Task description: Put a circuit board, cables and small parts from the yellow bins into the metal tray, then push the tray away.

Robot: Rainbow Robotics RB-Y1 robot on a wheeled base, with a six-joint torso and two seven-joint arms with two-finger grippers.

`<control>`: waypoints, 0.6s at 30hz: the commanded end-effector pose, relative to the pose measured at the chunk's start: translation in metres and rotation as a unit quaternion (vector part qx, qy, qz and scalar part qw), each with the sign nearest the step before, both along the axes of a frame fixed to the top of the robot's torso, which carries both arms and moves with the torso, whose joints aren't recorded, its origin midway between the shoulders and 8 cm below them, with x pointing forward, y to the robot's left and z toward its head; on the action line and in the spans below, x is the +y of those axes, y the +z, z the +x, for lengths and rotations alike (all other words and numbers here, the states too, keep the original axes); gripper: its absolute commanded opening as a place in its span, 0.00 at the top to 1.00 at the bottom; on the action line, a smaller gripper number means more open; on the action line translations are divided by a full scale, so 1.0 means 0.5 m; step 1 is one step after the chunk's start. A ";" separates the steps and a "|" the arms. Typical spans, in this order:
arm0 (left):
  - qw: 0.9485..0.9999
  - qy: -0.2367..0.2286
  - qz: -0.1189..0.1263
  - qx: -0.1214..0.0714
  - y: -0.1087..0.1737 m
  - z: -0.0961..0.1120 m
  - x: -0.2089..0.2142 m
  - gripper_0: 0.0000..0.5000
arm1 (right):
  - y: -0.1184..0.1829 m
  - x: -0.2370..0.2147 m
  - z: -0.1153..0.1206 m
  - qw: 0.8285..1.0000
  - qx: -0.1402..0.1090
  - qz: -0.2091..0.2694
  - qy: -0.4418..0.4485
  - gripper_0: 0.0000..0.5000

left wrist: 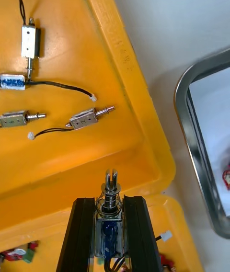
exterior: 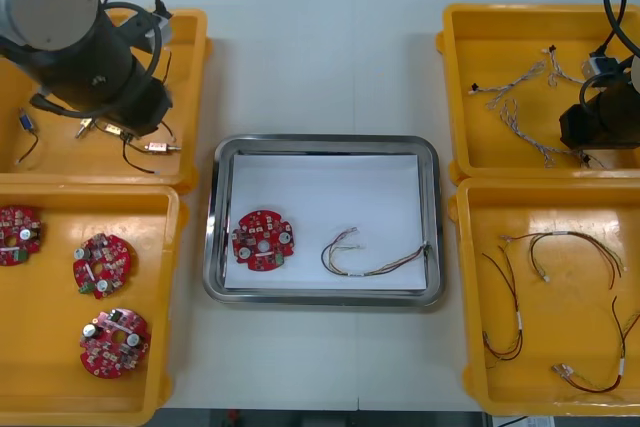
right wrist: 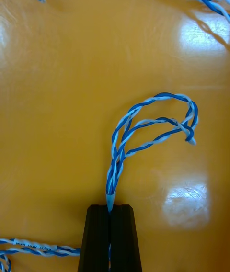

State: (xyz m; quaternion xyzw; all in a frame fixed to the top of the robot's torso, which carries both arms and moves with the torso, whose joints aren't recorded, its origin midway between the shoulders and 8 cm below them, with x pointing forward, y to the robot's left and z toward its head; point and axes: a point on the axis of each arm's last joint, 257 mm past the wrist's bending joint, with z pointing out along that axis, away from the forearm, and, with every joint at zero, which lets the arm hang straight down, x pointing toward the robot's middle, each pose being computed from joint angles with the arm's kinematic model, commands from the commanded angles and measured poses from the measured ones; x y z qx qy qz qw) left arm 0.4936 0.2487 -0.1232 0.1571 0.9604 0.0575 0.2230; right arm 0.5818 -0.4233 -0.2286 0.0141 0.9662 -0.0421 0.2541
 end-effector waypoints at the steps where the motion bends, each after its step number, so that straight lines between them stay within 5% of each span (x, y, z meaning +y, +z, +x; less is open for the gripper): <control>1: 0.999 0.038 -0.022 -0.033 0.032 0.007 -0.069 1.00 | 0.013 0.016 0.006 0.999 0.002 -0.020 0.038 1.00; 18: 0.995 0.085 -0.039 -0.037 -0.028 -0.002 -0.170 1.00 | 0.172 0.064 -0.020 0.985 -0.007 -0.088 0.145 1.00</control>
